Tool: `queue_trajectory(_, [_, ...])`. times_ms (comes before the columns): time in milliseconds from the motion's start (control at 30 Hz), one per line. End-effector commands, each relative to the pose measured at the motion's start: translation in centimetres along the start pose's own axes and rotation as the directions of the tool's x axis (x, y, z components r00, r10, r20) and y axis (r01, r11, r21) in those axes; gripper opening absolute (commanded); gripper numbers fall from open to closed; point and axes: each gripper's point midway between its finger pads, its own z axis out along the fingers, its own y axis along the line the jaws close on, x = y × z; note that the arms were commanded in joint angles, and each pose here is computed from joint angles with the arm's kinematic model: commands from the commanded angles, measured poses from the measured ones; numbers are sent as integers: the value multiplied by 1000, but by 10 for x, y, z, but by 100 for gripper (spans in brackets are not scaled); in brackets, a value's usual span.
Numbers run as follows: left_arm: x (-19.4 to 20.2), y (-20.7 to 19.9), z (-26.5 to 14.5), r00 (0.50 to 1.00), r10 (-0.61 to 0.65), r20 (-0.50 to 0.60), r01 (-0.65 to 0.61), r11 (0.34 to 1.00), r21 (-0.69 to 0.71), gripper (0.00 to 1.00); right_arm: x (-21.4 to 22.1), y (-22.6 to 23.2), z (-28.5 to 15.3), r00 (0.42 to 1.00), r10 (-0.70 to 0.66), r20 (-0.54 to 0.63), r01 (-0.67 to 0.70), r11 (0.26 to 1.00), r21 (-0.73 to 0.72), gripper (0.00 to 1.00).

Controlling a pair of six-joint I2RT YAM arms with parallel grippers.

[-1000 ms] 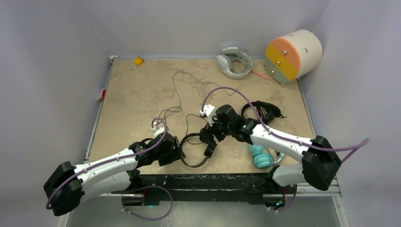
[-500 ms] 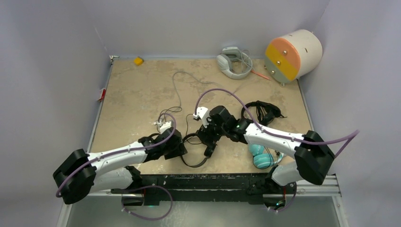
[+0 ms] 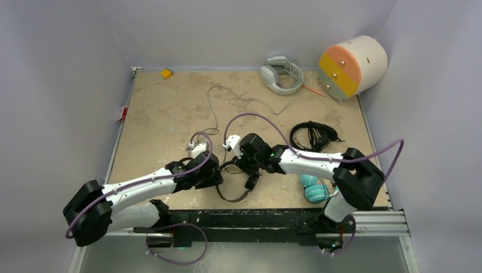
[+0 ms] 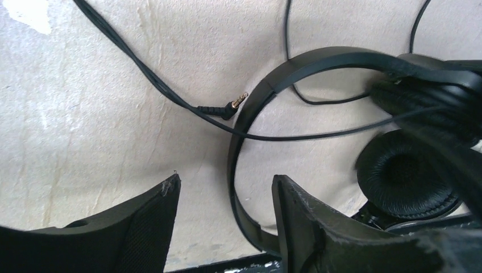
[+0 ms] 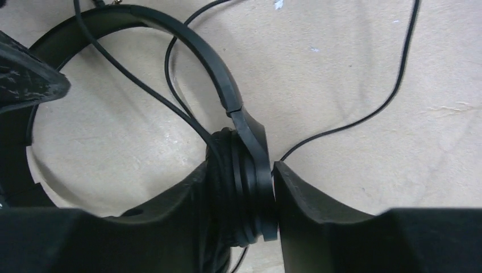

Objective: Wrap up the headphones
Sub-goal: Untie the headphones cable from the headphones.

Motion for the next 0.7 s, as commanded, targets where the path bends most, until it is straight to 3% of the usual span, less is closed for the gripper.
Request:
queue_trajectory(0, [-8, -7, -21, 998, 64, 14, -64, 997, 39, 60, -23, -9, -23, 989, 70, 126, -78, 995, 58, 41])
queue_trajectory(233, [-22, -36, -66, 981, 172, 89, -189, 952, 239, 70, -26, -8, -56, 946, 202, 253, -221, 974, 48, 30])
queue_trajectory(500, [-25, -32, -55, 956, 269, 119, -282, 953, 110, 62, -24, -4, -60, 923, 330, 197, -341, 940, 25, 28])
queue_trajectory(667, [-36, -21, -44, 945, 281, 169, -281, 959, -27, 51, -25, -1, -59, 911, 369, 184, -373, 928, -17, 28])
